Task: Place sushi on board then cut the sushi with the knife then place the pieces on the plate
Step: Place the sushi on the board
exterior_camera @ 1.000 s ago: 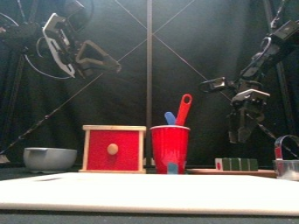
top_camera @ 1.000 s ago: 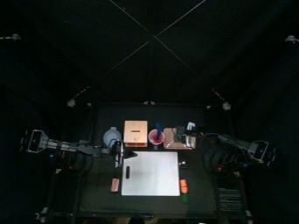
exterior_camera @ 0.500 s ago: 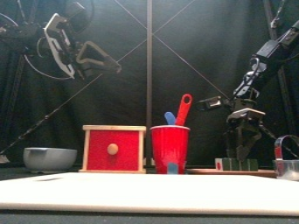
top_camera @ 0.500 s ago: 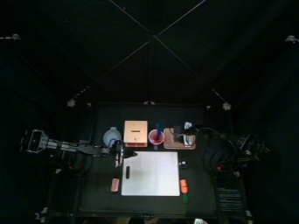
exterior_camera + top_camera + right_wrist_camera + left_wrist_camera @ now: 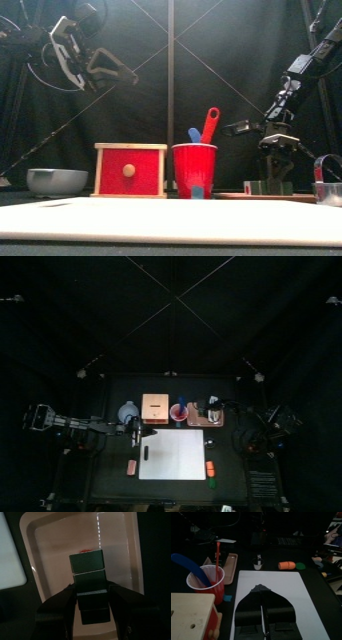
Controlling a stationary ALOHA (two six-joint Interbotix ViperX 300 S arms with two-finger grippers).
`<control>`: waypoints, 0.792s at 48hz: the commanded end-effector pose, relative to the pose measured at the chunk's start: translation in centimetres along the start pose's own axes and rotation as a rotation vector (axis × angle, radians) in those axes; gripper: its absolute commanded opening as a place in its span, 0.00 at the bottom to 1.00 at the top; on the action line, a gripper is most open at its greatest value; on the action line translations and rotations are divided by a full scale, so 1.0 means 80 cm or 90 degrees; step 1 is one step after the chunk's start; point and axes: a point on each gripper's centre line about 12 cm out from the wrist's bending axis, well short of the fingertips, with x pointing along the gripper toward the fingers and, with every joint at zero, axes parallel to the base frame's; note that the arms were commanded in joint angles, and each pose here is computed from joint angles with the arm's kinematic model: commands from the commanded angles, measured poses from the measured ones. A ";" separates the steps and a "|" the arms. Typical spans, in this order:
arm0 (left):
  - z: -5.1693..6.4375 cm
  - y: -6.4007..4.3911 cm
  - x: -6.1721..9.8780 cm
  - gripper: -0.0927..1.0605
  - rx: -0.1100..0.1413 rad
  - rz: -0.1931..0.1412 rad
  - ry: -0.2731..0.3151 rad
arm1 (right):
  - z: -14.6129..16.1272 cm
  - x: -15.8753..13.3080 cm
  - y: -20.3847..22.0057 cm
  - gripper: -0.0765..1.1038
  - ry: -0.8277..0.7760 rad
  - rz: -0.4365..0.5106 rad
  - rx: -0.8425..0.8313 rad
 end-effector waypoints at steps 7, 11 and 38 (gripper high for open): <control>0.007 -0.001 0.001 0.07 -0.002 -0.002 -0.014 | 0.017 -0.028 -0.001 0.52 -0.042 0.000 0.070; 0.007 -0.002 0.001 0.07 -0.001 -0.003 -0.014 | 0.022 -0.040 0.002 0.53 -0.052 0.005 0.107; 0.004 -0.002 0.000 0.07 -0.001 -0.003 -0.010 | 0.045 -0.104 0.077 0.53 -0.096 -0.001 0.327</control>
